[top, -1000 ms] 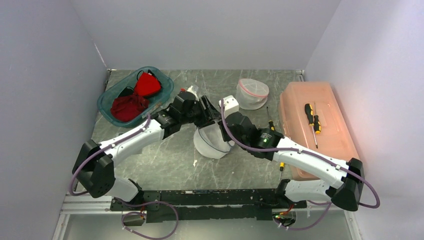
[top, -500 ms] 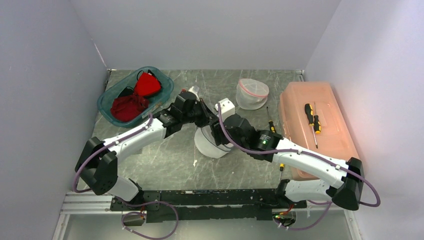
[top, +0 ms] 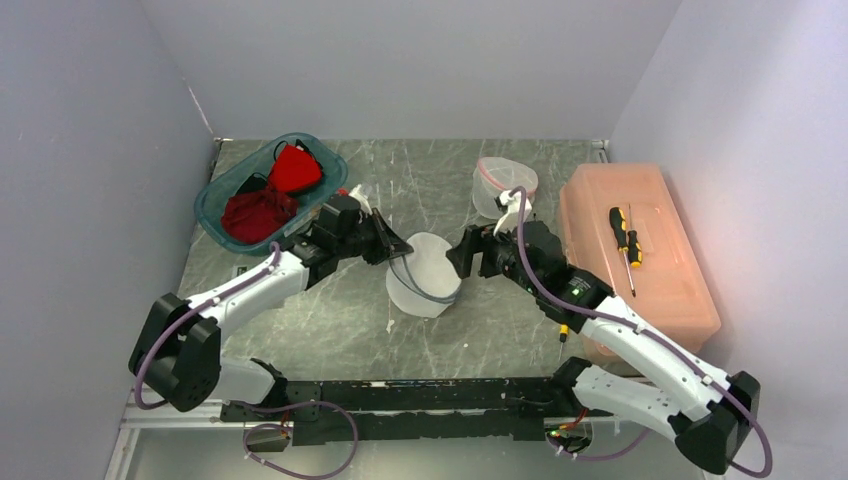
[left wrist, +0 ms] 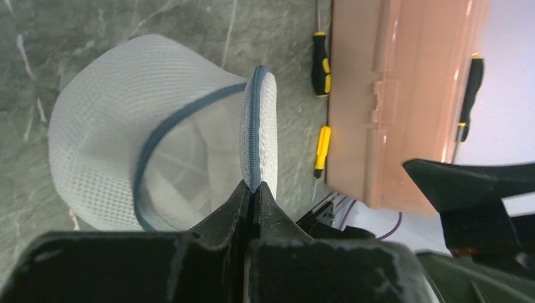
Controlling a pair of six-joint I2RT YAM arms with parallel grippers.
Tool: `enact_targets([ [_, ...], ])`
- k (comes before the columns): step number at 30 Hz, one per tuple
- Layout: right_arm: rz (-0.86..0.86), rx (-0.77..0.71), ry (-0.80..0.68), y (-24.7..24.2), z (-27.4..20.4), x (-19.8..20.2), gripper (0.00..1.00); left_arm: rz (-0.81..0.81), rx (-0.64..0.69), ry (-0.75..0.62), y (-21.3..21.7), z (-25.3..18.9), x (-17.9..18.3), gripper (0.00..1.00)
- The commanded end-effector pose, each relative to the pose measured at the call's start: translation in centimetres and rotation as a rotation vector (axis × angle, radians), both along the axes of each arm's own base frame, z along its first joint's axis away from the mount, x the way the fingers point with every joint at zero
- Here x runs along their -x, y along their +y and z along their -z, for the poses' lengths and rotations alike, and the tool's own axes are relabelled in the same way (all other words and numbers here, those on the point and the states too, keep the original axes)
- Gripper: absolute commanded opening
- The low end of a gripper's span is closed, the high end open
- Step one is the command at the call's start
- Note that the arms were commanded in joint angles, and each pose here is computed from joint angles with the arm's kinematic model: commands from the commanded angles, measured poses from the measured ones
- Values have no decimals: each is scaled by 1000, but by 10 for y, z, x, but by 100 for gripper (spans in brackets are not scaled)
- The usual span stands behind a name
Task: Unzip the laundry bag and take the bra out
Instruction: Close the laundry bag at the center of the board.
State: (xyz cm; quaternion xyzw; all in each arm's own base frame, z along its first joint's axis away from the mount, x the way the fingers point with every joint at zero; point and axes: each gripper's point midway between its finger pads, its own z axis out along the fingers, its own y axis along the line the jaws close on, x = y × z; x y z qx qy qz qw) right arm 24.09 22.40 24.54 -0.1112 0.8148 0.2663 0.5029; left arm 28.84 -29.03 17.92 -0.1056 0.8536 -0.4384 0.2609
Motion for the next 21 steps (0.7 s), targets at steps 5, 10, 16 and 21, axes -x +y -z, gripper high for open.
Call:
enact_targets([
  [5,5,-230,157,2,49,-3,80,72,5,-104,6,6,11,3],
  [10,0,-333,293,2,94,-9,80,56,-24,-117,15,14,13,3],
  [16,-56,-421,376,15,112,-10,78,50,-25,-128,19,14,14,3],
  [21,-70,-454,431,23,124,-13,70,47,-24,-138,20,12,14,3],
])
